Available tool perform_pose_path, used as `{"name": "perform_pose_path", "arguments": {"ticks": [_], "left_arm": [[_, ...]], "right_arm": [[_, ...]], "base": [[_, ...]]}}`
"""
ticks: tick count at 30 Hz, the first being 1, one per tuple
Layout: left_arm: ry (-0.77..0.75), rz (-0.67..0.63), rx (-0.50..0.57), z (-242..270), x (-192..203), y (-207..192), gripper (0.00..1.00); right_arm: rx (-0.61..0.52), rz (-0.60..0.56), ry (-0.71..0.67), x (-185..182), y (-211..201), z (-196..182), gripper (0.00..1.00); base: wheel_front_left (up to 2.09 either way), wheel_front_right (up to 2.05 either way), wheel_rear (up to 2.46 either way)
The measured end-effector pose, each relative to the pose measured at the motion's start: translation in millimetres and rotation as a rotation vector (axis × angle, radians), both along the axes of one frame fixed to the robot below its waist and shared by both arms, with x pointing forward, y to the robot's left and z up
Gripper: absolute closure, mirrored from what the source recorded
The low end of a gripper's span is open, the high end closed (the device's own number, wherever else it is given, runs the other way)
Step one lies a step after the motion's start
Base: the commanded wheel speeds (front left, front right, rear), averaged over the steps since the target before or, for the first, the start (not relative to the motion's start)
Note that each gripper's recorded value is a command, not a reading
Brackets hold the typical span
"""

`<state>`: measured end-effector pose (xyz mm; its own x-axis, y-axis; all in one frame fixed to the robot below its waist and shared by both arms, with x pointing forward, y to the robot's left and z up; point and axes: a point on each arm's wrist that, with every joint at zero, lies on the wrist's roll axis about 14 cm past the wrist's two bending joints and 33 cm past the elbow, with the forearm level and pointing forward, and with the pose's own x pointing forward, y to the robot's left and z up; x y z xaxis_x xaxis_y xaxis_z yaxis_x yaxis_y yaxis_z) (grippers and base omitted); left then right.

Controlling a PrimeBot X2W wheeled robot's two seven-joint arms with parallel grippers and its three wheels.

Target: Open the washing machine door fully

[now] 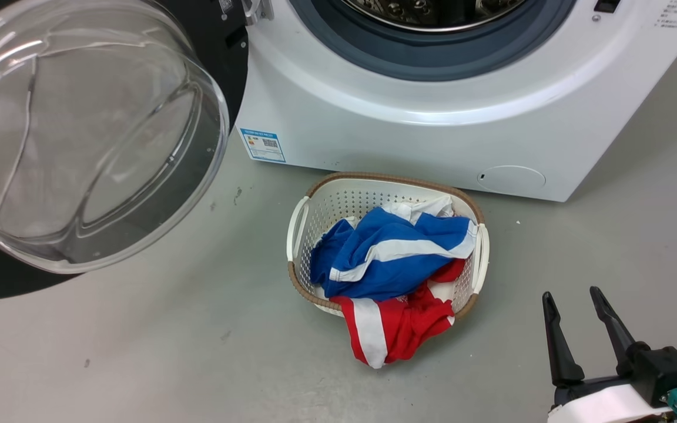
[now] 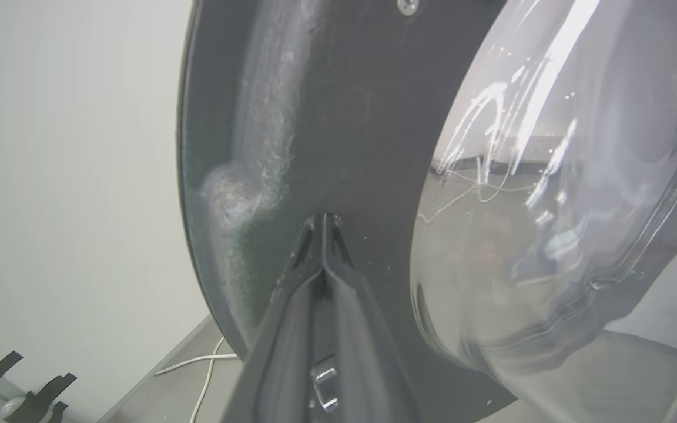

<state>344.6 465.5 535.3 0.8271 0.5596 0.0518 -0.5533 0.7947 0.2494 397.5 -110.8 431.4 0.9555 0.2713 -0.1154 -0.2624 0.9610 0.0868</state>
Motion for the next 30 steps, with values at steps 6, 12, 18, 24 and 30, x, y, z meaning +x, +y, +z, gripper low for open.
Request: {"name": "perform_pose_path", "arguments": {"ticks": [6, 12, 18, 24, 30], "left_arm": [[0.003, 0.012, -0.01, -1.0, 10.6, 7.3, 1.0], [0.013, 0.014, -0.021, -4.8, 12.3, 9.2, 1.0], [-0.046, 0.004, -0.028, 8.4, 10.5, 5.1, 0.0], [-0.137, -0.011, -0.006, 31.7, -5.3, -5.5, 0.0], [-0.213, -0.078, 0.078, 60.6, -16.1, -33.5, 0.0]], "right_arm": [[-0.005, -0.012, 0.002, 2.2, -3.9, -1.6, 0.0], [-0.007, -0.02, 0.0, 1.1, -6.8, -0.5, 0.0], [0.004, -0.028, -0.02, -1.6, -8.6, 8.2, 0.0], [0.013, -0.046, -0.044, -11.4, -14.5, 19.5, 0.0], [0.016, -0.062, -0.102, -18.7, -20.5, 40.4, 0.0]], "base": [[0.0, 0.0, 0.0], [0.0, 0.0, 0.0], [0.0, 0.0, 0.0], [0.0, 0.0, 0.0], [0.0, 0.0, 0.0]]}}
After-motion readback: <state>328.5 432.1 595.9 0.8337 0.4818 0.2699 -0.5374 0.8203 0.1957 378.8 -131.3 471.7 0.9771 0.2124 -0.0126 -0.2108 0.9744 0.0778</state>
